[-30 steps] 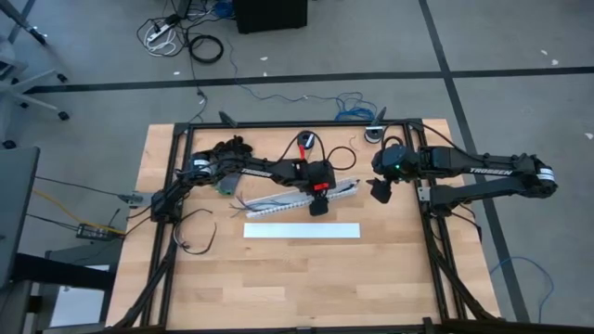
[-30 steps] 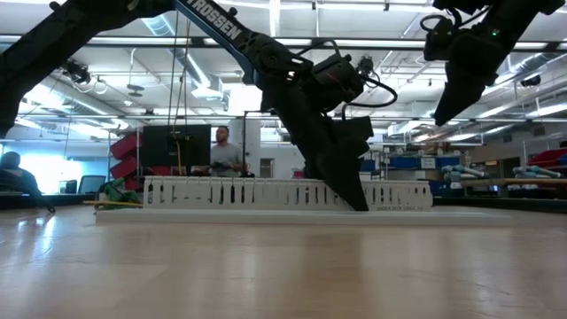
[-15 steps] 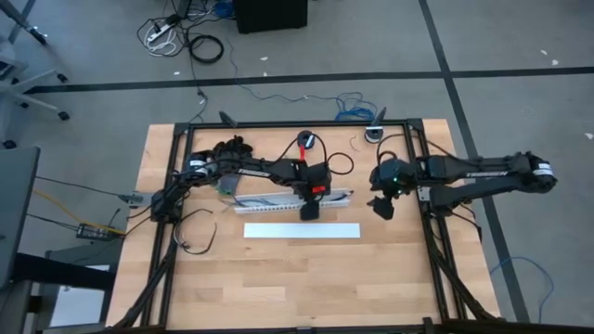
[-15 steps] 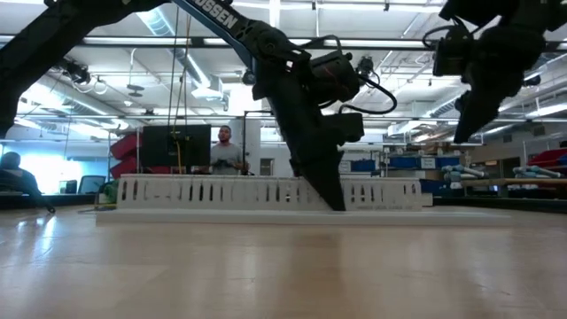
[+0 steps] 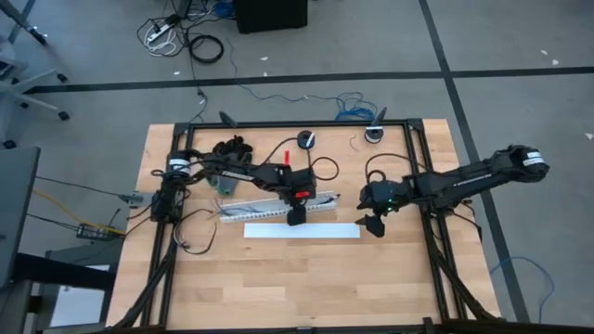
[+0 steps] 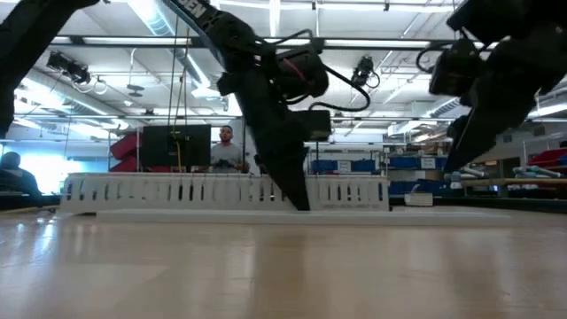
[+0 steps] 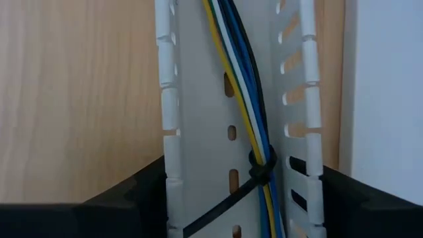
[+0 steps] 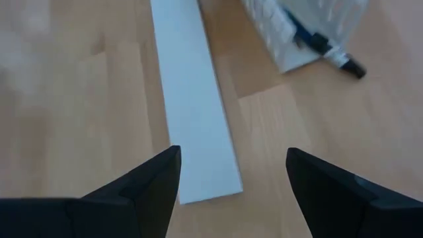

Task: Ziptie cables
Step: Close the white cable duct

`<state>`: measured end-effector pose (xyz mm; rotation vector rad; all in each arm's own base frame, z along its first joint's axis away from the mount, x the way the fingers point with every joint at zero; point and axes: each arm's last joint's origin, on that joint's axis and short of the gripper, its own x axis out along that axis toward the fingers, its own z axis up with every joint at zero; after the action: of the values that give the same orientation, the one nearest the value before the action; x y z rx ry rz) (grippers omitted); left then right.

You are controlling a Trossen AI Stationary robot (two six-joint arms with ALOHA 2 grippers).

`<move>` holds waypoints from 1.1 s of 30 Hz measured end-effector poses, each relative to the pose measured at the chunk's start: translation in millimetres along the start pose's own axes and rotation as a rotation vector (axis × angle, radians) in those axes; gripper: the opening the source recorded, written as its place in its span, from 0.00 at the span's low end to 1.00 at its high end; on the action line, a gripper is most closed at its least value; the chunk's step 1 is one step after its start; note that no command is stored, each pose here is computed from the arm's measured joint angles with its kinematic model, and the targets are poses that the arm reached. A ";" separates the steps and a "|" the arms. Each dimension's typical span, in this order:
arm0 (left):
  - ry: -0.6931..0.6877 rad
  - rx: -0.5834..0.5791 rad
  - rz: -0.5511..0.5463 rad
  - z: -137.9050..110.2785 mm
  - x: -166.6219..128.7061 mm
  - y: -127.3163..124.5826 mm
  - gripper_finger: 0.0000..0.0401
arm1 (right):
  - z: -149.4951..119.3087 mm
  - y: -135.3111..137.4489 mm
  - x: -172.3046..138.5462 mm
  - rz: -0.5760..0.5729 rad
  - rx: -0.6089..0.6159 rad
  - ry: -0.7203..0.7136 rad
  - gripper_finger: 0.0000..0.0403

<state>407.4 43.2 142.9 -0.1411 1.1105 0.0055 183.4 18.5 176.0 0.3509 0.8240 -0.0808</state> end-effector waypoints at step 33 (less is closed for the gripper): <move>-0.110 0.032 0.054 -53.9 -8.8 -15.6 0.61 | 28.3 25.7 94.9 -0.012 -0.013 0.042 0.80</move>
<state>356.5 22.0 129.0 -0.0806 1.0041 0.0434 273.1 39.2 131.5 0.3365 0.8677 -0.0792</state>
